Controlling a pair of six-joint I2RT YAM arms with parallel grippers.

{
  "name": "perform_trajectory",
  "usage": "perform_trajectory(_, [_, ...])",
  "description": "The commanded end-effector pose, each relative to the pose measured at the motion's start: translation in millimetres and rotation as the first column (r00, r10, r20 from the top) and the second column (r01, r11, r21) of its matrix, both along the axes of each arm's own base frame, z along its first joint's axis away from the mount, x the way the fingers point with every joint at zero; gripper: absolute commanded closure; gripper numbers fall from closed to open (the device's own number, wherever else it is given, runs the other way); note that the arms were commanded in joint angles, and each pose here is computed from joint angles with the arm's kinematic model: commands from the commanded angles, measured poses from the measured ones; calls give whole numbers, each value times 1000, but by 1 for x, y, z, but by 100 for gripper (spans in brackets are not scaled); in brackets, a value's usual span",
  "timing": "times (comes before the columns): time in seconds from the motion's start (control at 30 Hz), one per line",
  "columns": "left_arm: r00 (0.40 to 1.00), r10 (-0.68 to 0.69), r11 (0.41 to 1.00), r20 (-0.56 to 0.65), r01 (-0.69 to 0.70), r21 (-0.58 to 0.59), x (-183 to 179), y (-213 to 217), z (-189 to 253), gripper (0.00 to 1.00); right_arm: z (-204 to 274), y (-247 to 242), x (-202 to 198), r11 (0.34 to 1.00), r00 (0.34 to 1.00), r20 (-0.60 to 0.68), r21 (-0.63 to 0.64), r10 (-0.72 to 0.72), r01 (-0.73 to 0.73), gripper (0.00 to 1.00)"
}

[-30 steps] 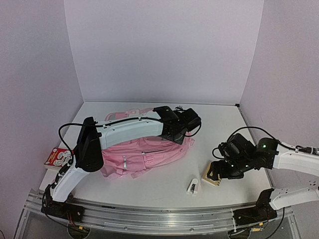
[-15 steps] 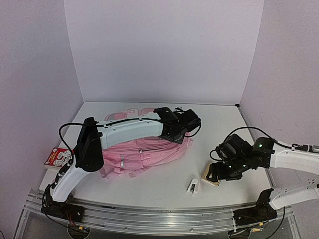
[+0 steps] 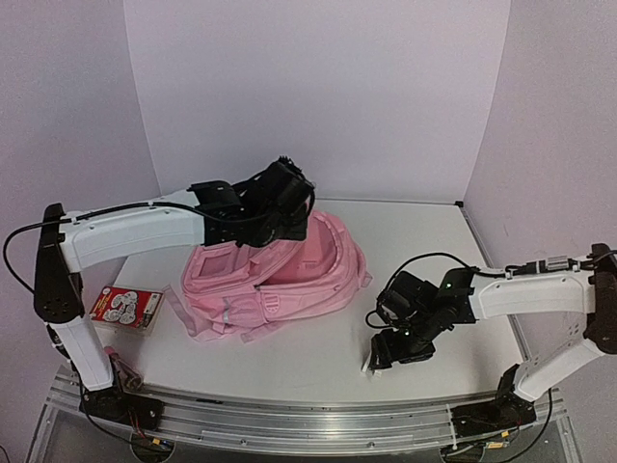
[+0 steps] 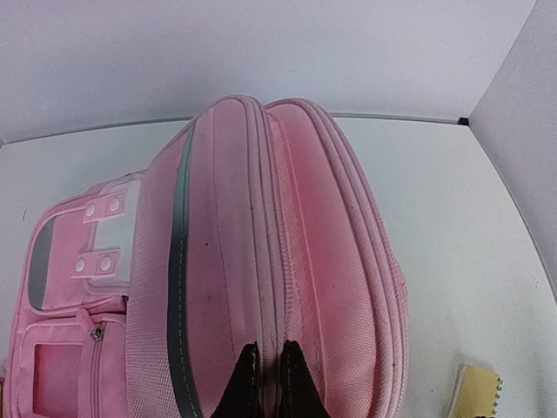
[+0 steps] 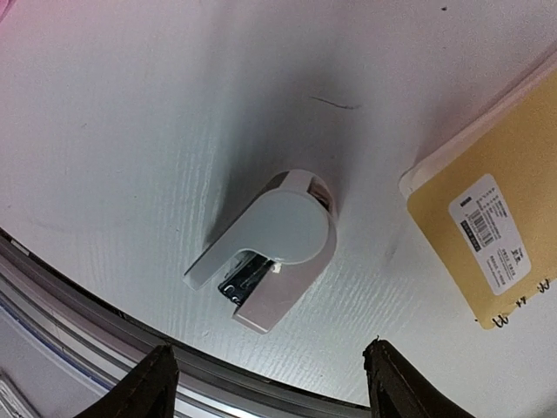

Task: Pack the student bag
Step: Pick up the stationery from the center of the board.

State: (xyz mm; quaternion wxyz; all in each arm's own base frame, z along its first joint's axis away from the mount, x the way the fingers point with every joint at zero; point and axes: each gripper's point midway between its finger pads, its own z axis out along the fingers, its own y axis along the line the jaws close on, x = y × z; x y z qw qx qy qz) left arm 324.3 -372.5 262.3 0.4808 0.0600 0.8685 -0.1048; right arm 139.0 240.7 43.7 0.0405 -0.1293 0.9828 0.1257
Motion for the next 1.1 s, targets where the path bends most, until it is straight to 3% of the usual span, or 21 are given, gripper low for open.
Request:
perform_trajectory(0.0, [991, 79, 980, 107, -58, -188, 0, 18, 53, 100, 5, 27, -3, 995, 997, -40, 79, 60, -57, 35])
perform_trajectory(0.3, [989, 112, 977, 95, -92, -193, 0, 26, 49, 100, -19, 9, -7, 998, 997, -59, -19, 56, -57, 51])
perform_trajectory(0.6, [987, 119, 977, 106, -98, -188, 2, 27, 54, 100, -36, 2, 1, 993, 998, -48, -107, 36, -41, 59])
perform_trajectory(0.77, [986, 124, 976, 108, -102, -191, 2, 28, 54, 100, -38, -4, 13, 989, 1000, 16, -148, 13, -10, 83])
perform_trajectory(0.97, [987, 118, 979, 106, -98, -178, 3, 27, 50, 100, -33, -4, 20, 989, 997, 59, -145, 40, -31, 98])
perform_trajectory(1.07, [987, 120, 979, 105, -100, -176, 4, 29, 51, 100, -19, 2, 22, 993, 994, 88, -104, 60, -51, 100])
